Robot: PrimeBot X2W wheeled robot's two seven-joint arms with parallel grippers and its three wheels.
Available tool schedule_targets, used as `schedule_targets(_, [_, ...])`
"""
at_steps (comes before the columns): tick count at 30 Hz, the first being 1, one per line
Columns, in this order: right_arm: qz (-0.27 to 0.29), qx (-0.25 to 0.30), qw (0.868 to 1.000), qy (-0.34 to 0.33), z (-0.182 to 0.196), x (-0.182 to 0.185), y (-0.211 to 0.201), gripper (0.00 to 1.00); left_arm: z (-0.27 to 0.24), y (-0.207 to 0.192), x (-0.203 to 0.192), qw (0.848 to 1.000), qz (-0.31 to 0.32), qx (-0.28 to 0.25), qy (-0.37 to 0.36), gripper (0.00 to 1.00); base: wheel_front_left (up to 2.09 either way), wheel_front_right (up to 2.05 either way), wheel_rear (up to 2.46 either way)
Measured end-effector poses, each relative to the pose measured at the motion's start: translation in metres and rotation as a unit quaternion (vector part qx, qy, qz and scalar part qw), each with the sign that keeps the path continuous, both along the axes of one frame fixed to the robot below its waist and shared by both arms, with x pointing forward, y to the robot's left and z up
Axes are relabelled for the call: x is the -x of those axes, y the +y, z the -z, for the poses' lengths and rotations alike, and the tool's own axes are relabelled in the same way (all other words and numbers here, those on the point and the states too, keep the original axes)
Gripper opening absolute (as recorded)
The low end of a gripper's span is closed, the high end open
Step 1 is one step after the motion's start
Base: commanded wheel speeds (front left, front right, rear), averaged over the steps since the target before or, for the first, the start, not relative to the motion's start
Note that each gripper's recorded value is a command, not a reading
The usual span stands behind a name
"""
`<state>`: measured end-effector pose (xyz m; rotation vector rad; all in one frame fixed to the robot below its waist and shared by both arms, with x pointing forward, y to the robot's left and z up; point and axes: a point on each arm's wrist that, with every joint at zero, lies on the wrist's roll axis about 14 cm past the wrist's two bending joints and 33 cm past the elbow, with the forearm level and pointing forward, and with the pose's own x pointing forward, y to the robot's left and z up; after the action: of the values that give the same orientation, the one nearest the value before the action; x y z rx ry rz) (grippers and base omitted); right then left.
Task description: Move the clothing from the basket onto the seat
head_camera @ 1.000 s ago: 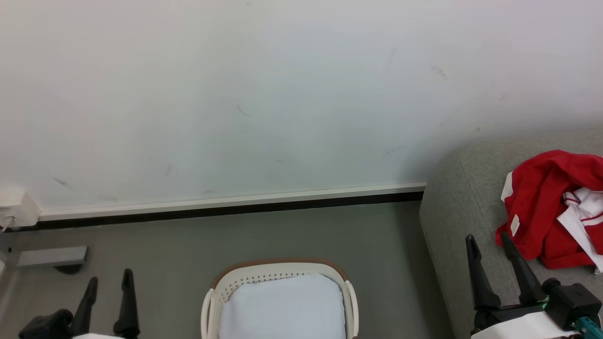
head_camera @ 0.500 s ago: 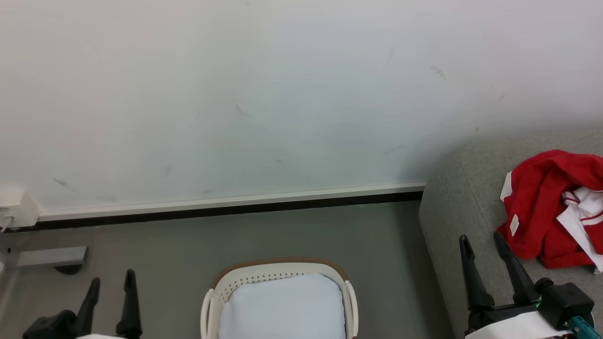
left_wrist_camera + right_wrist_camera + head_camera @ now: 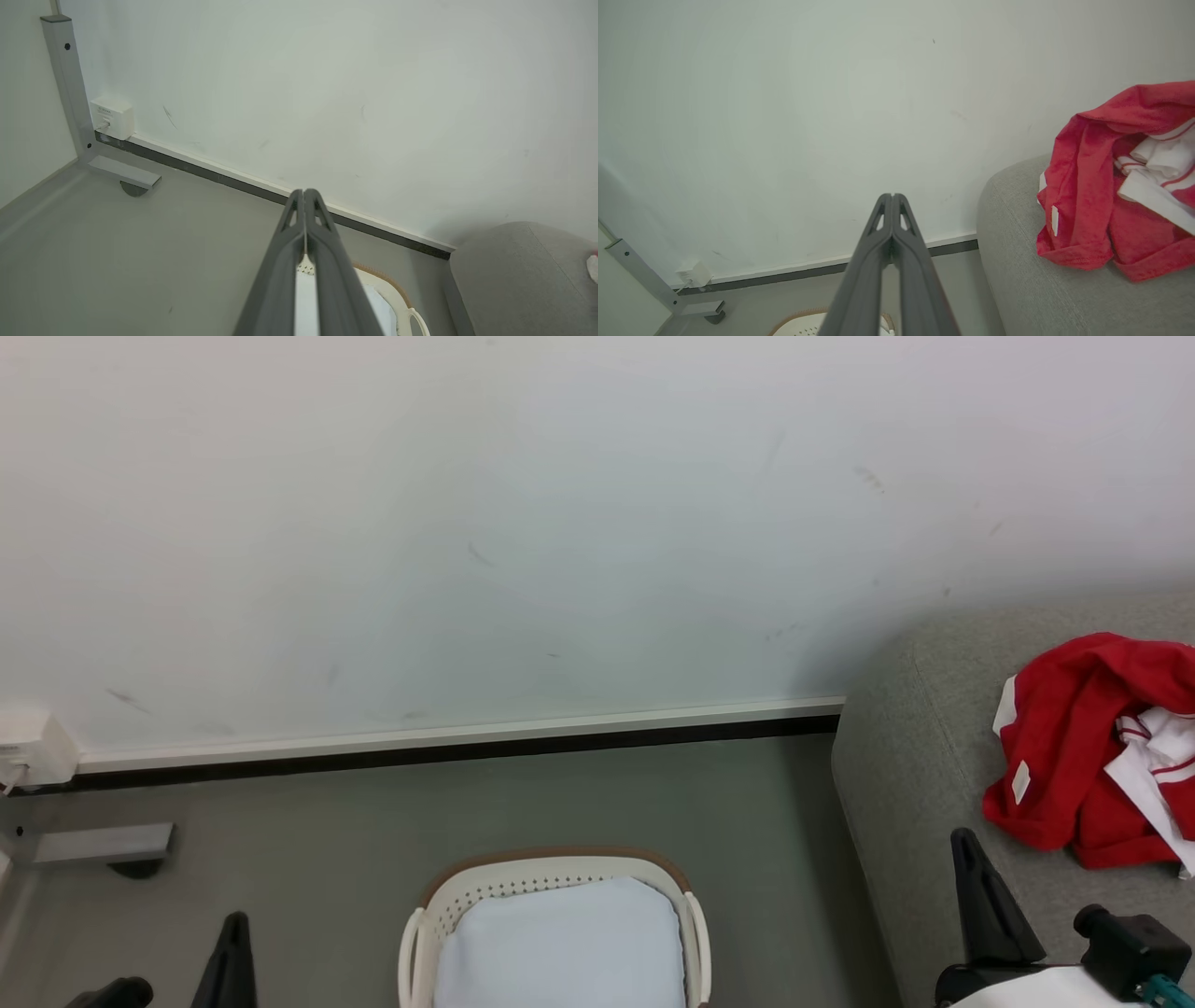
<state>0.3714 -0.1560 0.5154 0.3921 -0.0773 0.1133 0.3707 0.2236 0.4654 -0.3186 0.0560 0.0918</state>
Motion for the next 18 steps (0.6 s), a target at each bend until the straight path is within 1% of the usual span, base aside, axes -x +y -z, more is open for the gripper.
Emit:
schedule_targets(8, [0.014,-0.064,0.998,0.018,0.003,-0.002,-0.009,0.00,-0.003,0.001,-0.001,0.998,-0.013,0.068,-0.006,0.00,0.00,0.00,0.00])
schedule_targets(18, [0.024,-0.136,0.990,0.036,0.007,-0.004,-0.018,0.00,-0.004,-0.002,-0.003,0.989,-0.021,0.143,-0.006,0.00,0.00,0.00,0.00])
